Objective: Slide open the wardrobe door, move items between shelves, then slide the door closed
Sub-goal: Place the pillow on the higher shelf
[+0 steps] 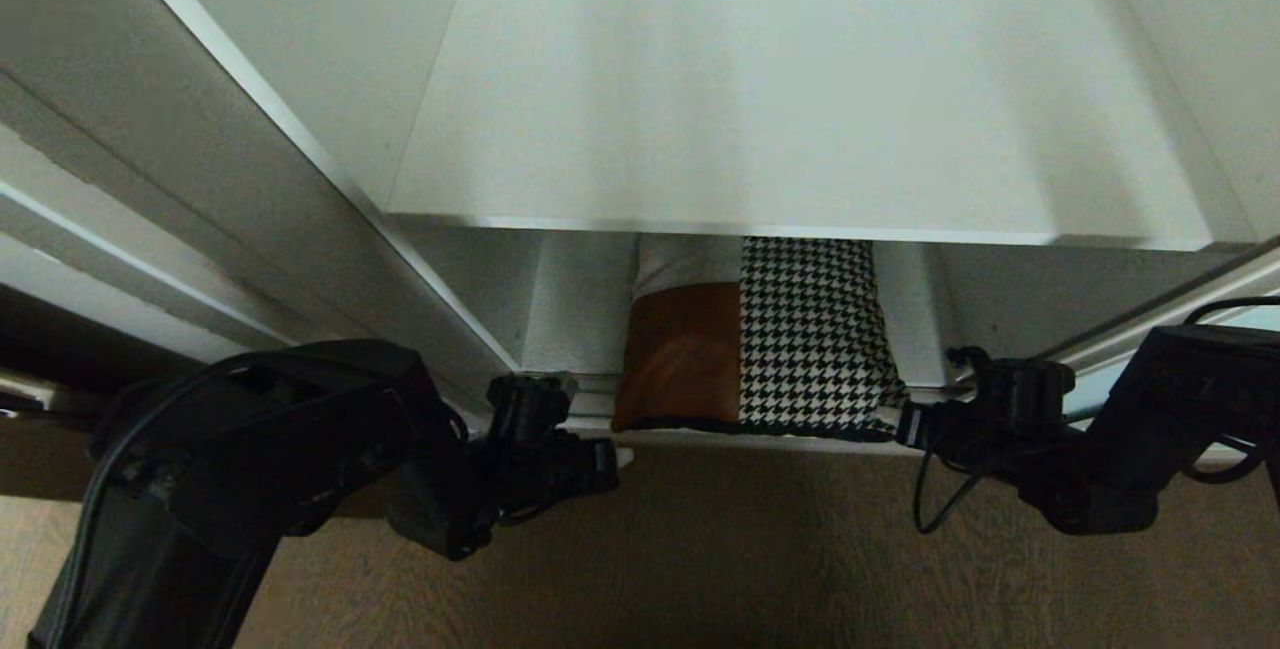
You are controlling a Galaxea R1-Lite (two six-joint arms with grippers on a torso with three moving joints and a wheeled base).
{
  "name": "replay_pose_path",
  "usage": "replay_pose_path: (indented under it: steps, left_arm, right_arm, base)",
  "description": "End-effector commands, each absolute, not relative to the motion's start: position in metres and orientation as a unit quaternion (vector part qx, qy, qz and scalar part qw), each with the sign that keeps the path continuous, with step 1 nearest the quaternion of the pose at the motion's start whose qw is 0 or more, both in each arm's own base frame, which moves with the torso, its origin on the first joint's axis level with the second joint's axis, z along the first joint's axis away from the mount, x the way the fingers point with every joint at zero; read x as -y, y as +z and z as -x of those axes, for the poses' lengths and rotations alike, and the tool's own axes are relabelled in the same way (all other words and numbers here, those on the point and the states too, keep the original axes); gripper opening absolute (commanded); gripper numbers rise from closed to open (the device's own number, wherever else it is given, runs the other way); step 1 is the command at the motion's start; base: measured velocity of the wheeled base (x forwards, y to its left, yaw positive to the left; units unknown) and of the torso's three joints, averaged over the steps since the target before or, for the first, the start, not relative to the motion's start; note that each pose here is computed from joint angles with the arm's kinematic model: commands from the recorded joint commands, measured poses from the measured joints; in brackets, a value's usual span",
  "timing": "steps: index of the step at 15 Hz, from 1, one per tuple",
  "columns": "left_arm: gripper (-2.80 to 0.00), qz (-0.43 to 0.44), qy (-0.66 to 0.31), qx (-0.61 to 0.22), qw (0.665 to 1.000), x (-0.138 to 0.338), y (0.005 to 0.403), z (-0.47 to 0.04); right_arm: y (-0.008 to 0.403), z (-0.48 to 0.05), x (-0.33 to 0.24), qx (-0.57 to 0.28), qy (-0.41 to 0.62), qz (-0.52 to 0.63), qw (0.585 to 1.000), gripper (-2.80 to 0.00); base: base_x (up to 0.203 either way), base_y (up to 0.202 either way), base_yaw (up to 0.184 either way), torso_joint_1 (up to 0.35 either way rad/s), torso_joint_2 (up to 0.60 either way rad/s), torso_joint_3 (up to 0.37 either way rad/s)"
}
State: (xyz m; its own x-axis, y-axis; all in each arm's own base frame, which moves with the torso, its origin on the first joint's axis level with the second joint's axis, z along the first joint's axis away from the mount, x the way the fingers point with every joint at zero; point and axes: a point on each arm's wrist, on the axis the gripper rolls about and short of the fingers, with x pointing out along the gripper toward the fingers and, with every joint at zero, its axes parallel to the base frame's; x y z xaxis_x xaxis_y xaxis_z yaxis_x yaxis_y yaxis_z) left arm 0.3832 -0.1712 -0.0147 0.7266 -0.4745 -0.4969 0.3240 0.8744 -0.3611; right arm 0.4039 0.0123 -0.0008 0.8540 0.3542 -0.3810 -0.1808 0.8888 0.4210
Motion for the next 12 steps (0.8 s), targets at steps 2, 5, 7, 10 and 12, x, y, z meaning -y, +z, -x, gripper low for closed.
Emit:
replay_pose_path:
  steps: [2,5,7,10,12]
  left_arm:
    - [0.00,0.106,-0.227,-0.284,0.926,0.176,-0.023,-0.392]
    - [0.00,0.062,-0.244,-0.260,0.932,0.179,-0.042,-0.400]
    - [0.00,0.037,-0.252,-0.243,0.936,0.182,-0.047,-0.408]
    - [0.00,0.016,-0.265,-0.218,0.939,0.187,-0.048,-0.413]
    - [0.00,0.004,-0.275,-0.194,0.942,0.192,-0.051,-0.418]
  right_arm:
    - [0.001,-0.402,-0.013,-0.229,0.145,-0.189,0.944,-2.80]
    - [0.001,-0.402,-0.013,-0.228,0.145,-0.189,0.944,-2.80]
    - [0.002,-0.402,-0.013,-0.227,0.145,-0.189,0.944,-2.80]
    - [0.002,-0.402,-0.013,-0.227,0.145,-0.189,0.944,-2.80]
    - [0.003,-0.402,-0.012,-0.226,0.144,-0.188,0.945,-2.80]
  base:
    - [0.000,0.000,0.000,0.000,0.00,0.000]
    - [0.000,0.000,0.000,0.000,0.00,0.000]
    - [0.000,0.000,0.000,0.000,0.00,0.000]
    - [0.000,0.000,0.000,0.000,0.00,0.000]
    - [0.000,0.000,0.000,0.000,0.00,0.000]
